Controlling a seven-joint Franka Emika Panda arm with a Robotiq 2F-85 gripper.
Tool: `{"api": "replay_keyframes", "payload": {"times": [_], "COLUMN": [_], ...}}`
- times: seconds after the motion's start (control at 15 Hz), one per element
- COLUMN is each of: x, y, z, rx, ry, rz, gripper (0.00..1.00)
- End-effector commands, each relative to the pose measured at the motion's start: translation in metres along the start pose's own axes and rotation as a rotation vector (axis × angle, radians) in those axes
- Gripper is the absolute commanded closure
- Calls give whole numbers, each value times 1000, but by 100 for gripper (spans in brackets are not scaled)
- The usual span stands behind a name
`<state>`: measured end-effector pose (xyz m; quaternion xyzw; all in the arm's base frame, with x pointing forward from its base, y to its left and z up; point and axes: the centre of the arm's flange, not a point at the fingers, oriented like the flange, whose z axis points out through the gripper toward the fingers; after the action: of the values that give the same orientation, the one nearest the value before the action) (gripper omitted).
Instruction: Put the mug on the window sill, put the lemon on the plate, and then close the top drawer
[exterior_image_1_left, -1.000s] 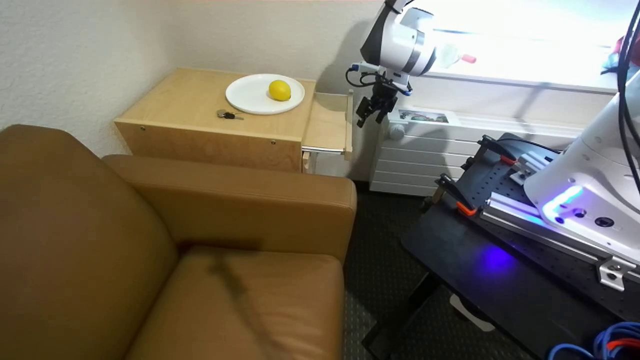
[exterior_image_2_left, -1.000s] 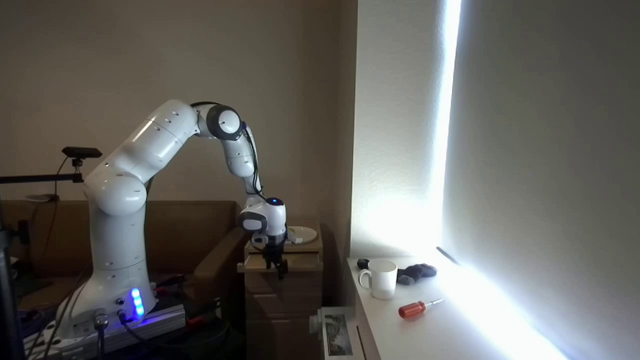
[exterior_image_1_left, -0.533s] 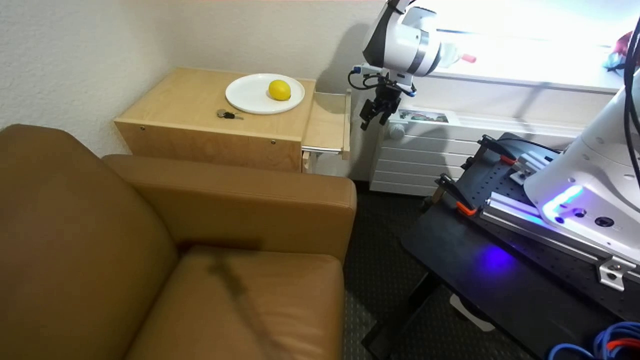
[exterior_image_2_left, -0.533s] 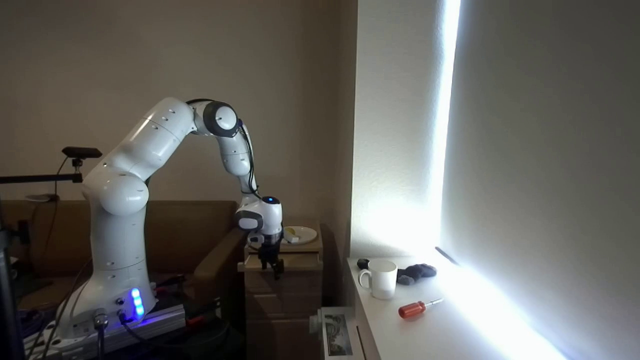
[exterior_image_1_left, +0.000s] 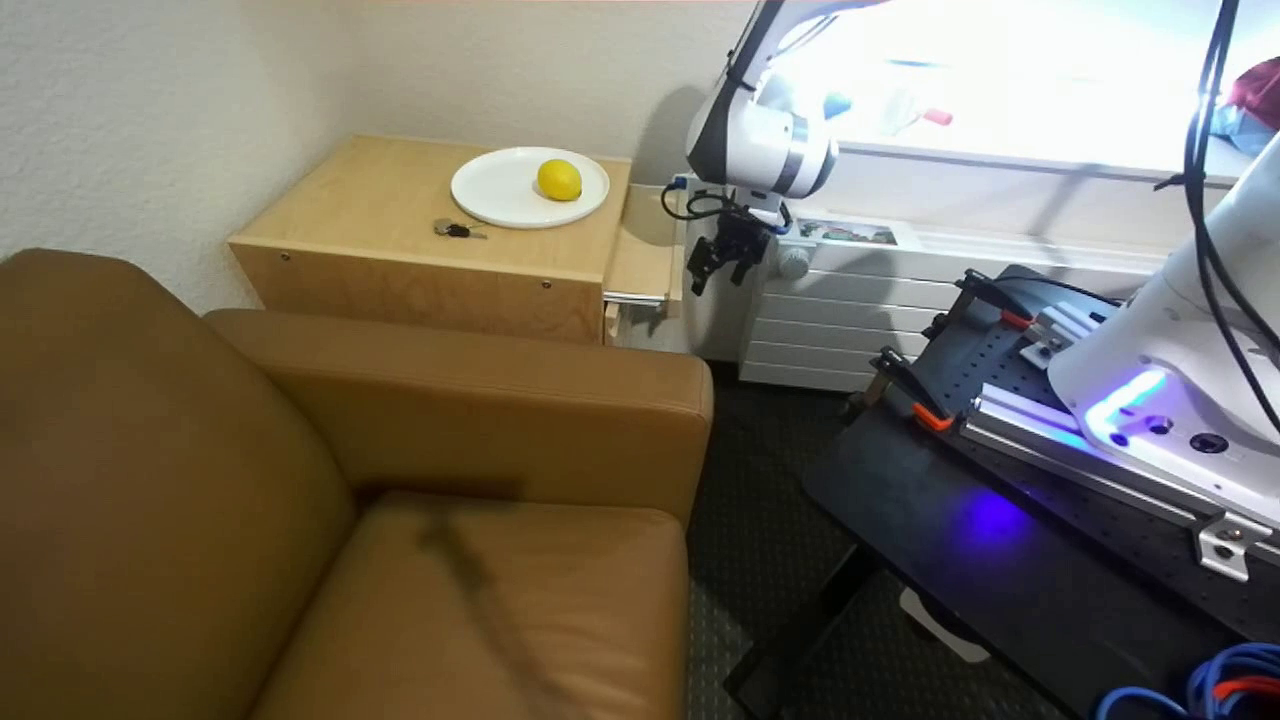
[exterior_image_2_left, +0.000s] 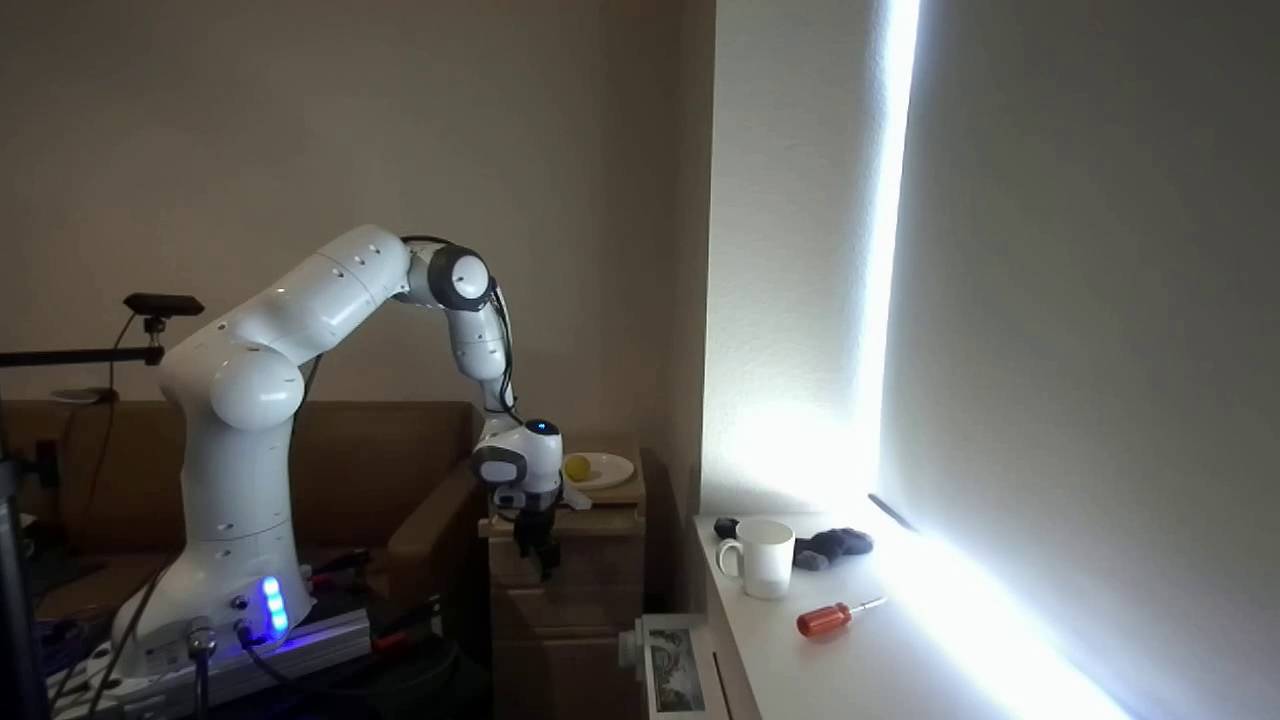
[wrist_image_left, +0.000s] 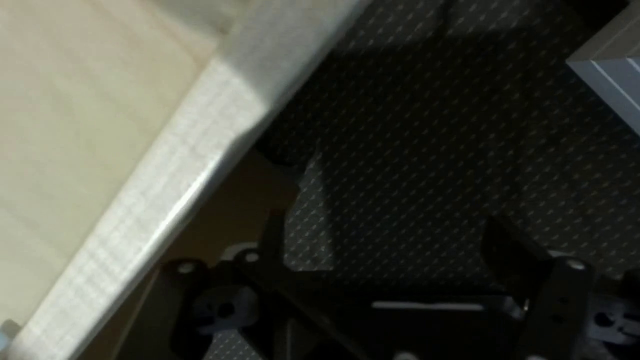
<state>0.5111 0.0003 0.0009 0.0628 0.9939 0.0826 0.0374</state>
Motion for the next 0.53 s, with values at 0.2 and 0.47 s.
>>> {"api": "replay_keyframes", "payload": {"times": [0.2, 0.47], "x": [-56, -61], "y": [52, 66], "z": [26, 34], "rx": [-103, -112], "ry": [-154, -179], "rz": [15, 1], "gripper": [0, 0]}}
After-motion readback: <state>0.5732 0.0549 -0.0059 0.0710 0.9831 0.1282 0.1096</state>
